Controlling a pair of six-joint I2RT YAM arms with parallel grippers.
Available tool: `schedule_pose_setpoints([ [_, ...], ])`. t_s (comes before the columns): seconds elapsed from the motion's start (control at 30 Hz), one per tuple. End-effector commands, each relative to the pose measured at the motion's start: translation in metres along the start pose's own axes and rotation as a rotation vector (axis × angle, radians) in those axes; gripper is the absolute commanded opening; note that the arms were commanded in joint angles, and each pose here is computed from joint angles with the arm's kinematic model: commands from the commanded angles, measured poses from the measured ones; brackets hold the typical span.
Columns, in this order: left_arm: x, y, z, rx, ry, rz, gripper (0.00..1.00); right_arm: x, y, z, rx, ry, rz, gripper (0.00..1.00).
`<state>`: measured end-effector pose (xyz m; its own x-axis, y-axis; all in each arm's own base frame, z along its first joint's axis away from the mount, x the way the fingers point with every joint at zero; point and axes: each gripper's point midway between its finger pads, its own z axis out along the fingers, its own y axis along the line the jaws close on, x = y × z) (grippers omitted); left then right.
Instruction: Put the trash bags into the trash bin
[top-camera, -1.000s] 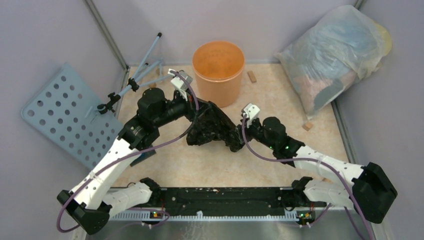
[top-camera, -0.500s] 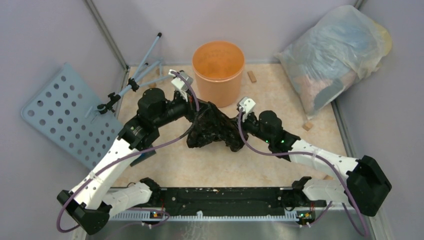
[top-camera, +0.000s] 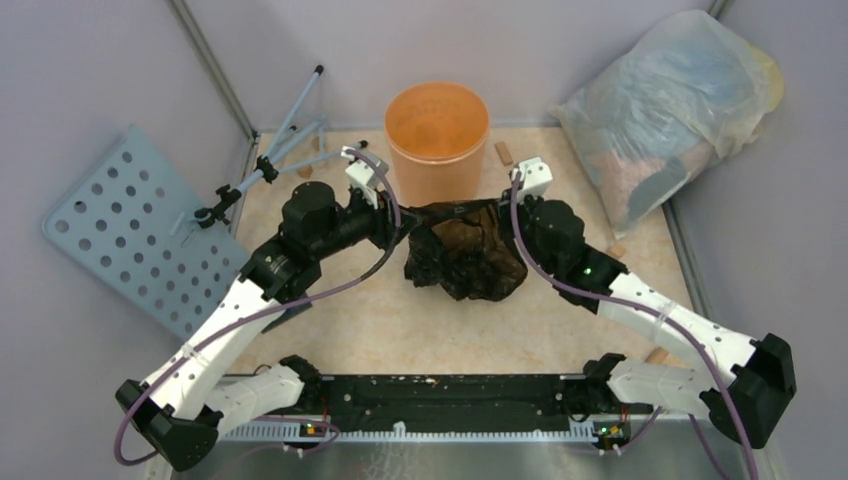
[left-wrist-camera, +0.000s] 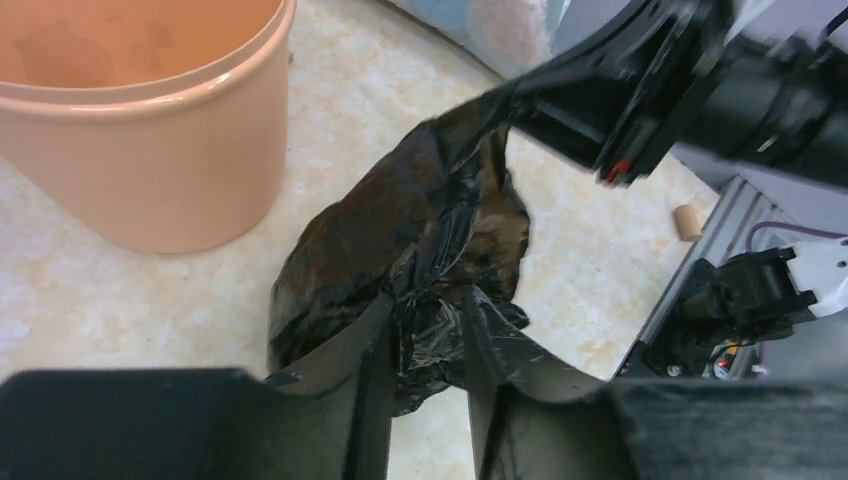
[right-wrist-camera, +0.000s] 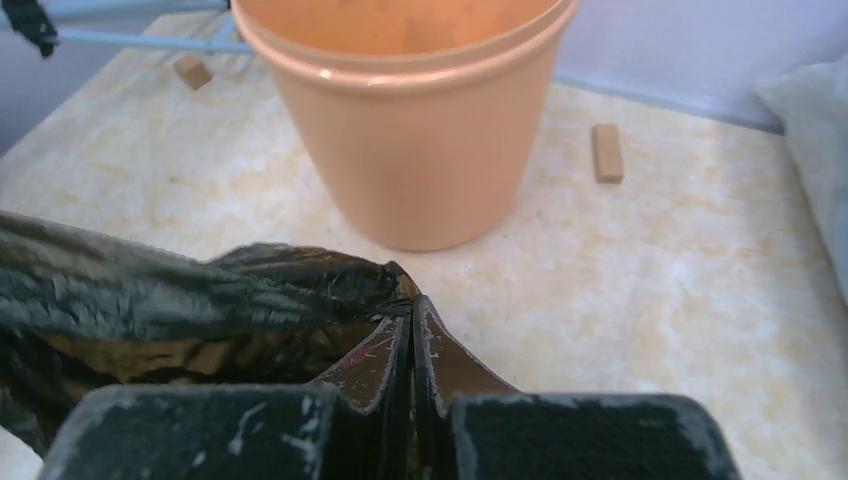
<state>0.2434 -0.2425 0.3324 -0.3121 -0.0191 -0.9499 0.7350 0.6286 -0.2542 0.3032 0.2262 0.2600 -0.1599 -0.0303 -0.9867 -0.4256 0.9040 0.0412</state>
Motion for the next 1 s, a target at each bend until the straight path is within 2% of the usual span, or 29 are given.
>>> schedule_pose_setpoints([
  [0.0,-0.013,0.0,-0.004,-0.008,-0.067,0.01,0.47,-0.041,-0.02,-0.015,0.126,-0.008,0.06,0.0],
  [0.07,-0.016,0.001,-0.009,-0.027,-0.096,-0.005,0.6,-0.059,-0.014,-0.02,0.097,-0.007,0.082,0.0],
  [0.13,-0.017,0.002,-0.015,-0.041,-0.131,-0.03,0.68,-0.067,-0.01,-0.022,0.086,0.022,0.101,0.0],
  [0.33,0.005,0.009,-0.041,-0.108,-0.198,-0.161,0.96,-0.076,-0.018,-0.013,0.188,0.073,0.148,0.0],
  [0.4,0.018,0.005,-0.049,-0.086,-0.202,-0.191,0.99,-0.075,-0.017,-0.009,0.198,0.079,0.161,0.0],
  [0.63,0.089,-0.002,-0.04,0.009,-0.093,-0.267,0.95,-0.068,-0.003,0.0,0.147,0.097,0.207,0.0],
  [0.73,0.107,0.003,-0.032,0.024,-0.09,-0.239,0.83,-0.069,0.001,-0.001,0.129,0.099,0.22,0.0],
  [0.9,0.135,0.013,-0.017,0.036,-0.087,-0.175,0.54,-0.079,-0.002,-0.01,0.125,0.072,0.23,0.0],
  [0.97,0.145,0.013,-0.012,0.063,-0.077,-0.148,0.5,-0.086,-0.003,-0.014,0.121,0.052,0.234,0.0],
])
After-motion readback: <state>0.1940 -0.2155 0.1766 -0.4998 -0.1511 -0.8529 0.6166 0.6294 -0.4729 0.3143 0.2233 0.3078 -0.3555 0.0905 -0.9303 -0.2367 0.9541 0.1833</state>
